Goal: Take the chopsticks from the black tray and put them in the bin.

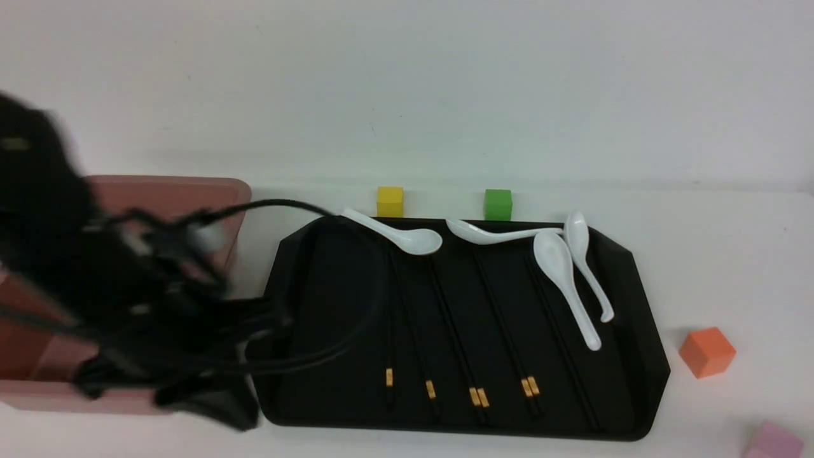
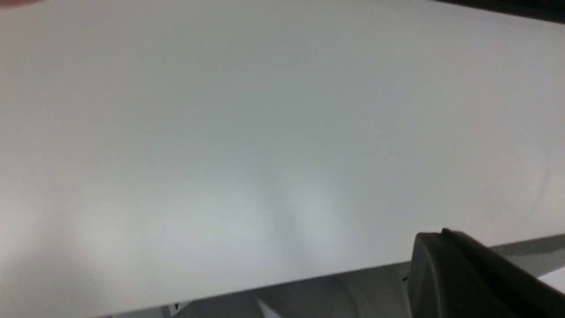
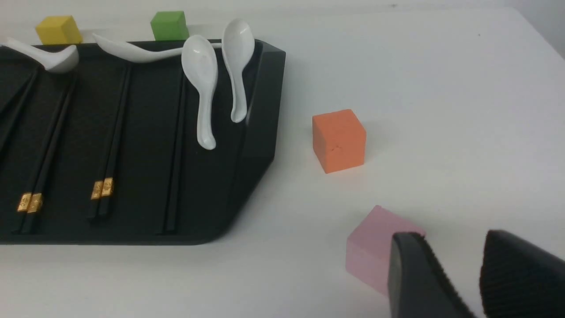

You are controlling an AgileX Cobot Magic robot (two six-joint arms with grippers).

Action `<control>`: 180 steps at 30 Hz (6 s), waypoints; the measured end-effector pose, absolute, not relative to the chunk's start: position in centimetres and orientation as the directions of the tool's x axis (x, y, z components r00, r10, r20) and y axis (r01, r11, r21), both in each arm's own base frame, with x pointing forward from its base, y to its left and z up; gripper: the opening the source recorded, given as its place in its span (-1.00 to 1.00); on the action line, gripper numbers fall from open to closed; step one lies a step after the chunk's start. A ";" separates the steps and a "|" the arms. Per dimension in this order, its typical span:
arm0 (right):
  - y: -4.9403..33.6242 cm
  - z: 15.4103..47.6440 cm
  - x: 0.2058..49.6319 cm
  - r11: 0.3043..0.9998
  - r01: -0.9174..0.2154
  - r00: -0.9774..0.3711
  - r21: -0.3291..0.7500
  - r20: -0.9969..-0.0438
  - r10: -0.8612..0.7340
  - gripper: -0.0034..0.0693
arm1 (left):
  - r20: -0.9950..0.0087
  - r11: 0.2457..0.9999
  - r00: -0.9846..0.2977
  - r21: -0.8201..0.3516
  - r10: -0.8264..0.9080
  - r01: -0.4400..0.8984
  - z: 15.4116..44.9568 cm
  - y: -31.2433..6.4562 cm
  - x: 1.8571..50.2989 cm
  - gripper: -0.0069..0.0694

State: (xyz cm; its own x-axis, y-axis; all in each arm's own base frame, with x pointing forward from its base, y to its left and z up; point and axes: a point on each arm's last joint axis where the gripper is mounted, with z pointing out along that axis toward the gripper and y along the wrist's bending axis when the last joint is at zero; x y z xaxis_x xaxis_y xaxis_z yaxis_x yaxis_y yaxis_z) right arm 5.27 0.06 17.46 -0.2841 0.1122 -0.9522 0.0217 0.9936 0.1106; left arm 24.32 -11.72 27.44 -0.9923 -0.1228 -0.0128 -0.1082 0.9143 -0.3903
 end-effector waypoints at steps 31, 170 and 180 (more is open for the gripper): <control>0.1 17.5 5.3 0.994 0.022 -0.284 0.111 -0.952 0.112 -0.24 | -0.173 0.952 -0.965 -0.269 -0.197 -0.147 18.4 -25.5 36.5 0.35; 0.1 17.5 5.3 0.994 0.022 -0.284 0.111 -0.952 0.112 -0.24 | -0.372 0.951 -0.896 -0.275 -0.242 -0.143 34.6 -1.3 28.7 -0.85; 0.1 17.5 5.3 0.994 0.022 -0.284 0.111 -0.952 0.112 -0.24 | -0.682 0.880 -0.641 -0.474 -0.353 0.020 32.8 -2.7 15.2 -0.85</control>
State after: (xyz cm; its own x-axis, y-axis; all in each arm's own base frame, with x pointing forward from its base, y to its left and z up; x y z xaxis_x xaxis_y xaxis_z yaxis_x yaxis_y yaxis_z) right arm 5.27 0.06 17.46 -0.2841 0.1122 -0.9522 0.0217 0.9936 0.1106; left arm 15.16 -2.73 32.80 -0.6409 -0.3527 -0.6818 0.0196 0.8804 -0.4738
